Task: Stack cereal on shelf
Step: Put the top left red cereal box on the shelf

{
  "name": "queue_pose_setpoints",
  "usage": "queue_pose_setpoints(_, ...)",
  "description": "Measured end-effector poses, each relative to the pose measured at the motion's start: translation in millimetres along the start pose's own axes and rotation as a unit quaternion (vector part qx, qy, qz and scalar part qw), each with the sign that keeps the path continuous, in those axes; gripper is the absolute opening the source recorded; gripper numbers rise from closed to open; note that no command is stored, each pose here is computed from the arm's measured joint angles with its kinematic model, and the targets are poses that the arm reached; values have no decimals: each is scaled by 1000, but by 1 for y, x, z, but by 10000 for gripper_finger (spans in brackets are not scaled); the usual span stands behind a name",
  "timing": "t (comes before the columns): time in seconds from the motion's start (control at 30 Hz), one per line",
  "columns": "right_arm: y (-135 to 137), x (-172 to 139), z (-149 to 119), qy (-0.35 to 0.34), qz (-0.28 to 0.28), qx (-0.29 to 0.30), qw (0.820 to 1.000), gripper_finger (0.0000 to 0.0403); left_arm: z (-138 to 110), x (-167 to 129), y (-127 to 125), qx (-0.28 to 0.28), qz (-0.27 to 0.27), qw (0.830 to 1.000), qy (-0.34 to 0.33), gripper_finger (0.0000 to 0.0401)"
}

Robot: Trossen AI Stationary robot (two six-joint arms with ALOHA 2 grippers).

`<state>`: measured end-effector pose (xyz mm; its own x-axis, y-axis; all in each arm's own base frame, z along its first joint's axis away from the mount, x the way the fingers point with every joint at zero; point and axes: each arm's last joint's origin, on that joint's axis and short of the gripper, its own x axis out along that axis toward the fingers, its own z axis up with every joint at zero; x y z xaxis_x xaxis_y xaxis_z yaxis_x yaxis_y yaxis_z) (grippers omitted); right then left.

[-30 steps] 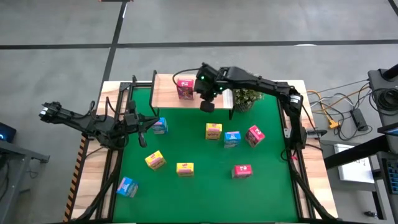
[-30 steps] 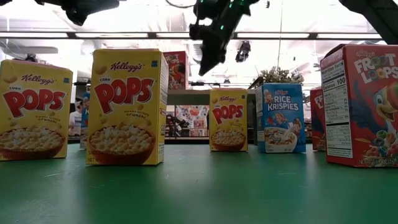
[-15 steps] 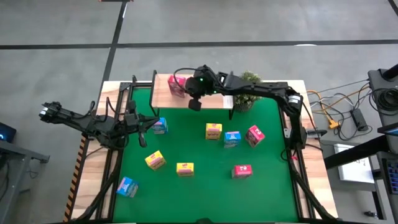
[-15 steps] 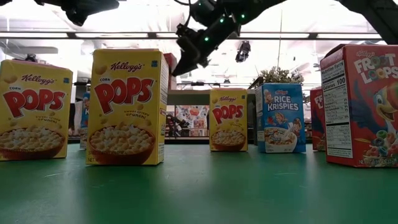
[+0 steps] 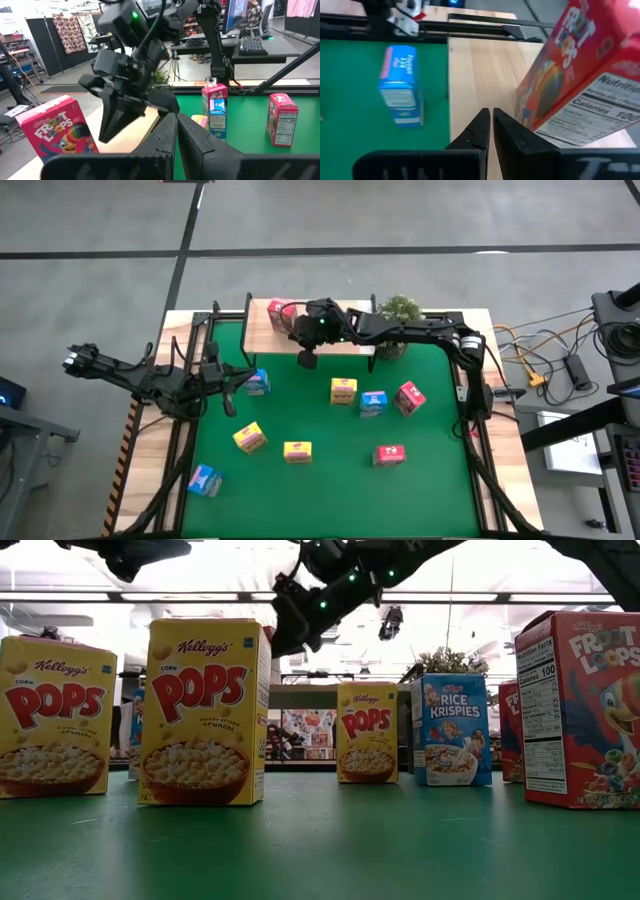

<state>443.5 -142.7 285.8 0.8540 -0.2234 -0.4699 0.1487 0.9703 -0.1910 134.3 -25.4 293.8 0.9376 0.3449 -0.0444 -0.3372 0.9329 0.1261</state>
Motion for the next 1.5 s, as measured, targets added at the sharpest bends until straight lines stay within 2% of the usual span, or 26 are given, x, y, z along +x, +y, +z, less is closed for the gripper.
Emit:
queue_pose_setpoints(0.1,-4,3,-2,-28,-49,0,998,13,0,0,0,0,0,1000,0,0)
queue_pose_setpoints(0.2,-10,5,-6,-41,-73,0,997,13,0,0,0,0,0,1000,0,0)
queue_pose_setpoints(0.47,-15,10,-11,-77,-87,0,993,13,0,0,0,0,0,1000,0,0)
queue_pose_setpoints(0.67,-10,27,-20,-93,-69,8,993,13,0,0,0,0,0,1000,0,0)
queue_pose_setpoints(0.83,-11,37,-19,-126,-90,16,988,13,0,0,0,0,0,1000,0,0)
queue_pose_setpoints(1.17,-16,35,-14,-148,-115,24,982,13,-1,1,-1,2,0,1000,2,0)
queue_pose_setpoints(1.5,-19,34,-14,-139,-153,27,978,13,-1,1,-1,2,0,1000,2,0)
